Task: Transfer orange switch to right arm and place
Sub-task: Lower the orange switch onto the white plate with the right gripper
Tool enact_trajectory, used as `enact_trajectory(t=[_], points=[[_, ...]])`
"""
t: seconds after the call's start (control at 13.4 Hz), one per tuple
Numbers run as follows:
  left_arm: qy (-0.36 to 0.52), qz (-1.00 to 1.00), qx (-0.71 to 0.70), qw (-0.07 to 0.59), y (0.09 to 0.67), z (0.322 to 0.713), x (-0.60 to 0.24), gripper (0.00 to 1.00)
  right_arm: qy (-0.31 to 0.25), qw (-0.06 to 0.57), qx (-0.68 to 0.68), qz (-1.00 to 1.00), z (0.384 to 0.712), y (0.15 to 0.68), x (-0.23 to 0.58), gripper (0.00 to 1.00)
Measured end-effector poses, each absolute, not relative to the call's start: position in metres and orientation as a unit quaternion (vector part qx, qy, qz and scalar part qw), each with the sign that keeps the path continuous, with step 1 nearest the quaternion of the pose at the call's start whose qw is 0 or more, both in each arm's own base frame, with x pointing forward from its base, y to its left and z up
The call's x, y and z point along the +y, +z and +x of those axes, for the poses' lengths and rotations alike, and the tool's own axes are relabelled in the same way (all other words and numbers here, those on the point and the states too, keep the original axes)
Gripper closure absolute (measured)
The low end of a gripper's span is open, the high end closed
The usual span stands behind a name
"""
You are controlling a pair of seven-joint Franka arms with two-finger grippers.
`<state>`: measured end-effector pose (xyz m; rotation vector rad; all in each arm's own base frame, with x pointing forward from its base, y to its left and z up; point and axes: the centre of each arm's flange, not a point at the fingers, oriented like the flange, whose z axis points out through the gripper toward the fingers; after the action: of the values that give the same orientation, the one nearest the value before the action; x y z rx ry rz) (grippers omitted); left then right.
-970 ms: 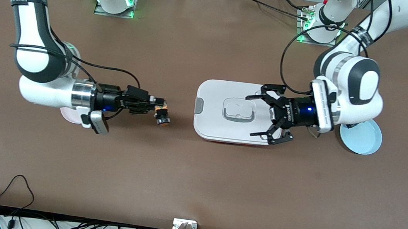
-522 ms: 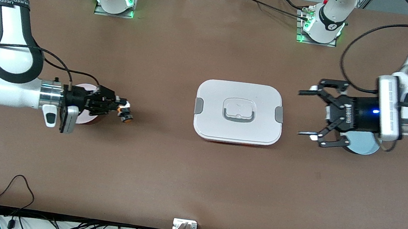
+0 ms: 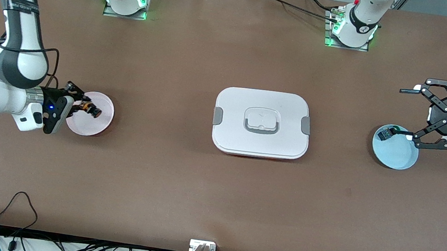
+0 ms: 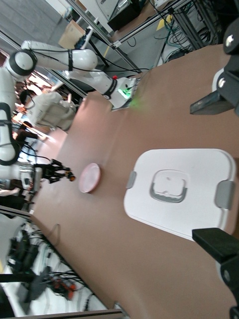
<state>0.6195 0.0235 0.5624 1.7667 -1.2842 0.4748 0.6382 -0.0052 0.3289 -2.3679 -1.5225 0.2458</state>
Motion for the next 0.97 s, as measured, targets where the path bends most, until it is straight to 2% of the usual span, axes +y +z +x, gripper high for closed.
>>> enact_trajectory(t=[0.3,0.6,0.97], points=[[0.085,0.813,-0.479,0.32,0.609,0.596,0.002,0.0,0.065,0.053,-0.642,-0.762,0.651,0.318,-0.019,0.66],[-0.014,0.899,-0.381,0.216,0.635,0.566,-0.023,0.0,0.06,0.045,-0.678,-0.732,0.638,0.283,-0.019,0.66],[-0.122,0.959,-0.234,0.099,0.618,0.553,-0.095,0.0,0.06,0.048,-0.694,-0.715,0.61,0.23,-0.017,0.66]])
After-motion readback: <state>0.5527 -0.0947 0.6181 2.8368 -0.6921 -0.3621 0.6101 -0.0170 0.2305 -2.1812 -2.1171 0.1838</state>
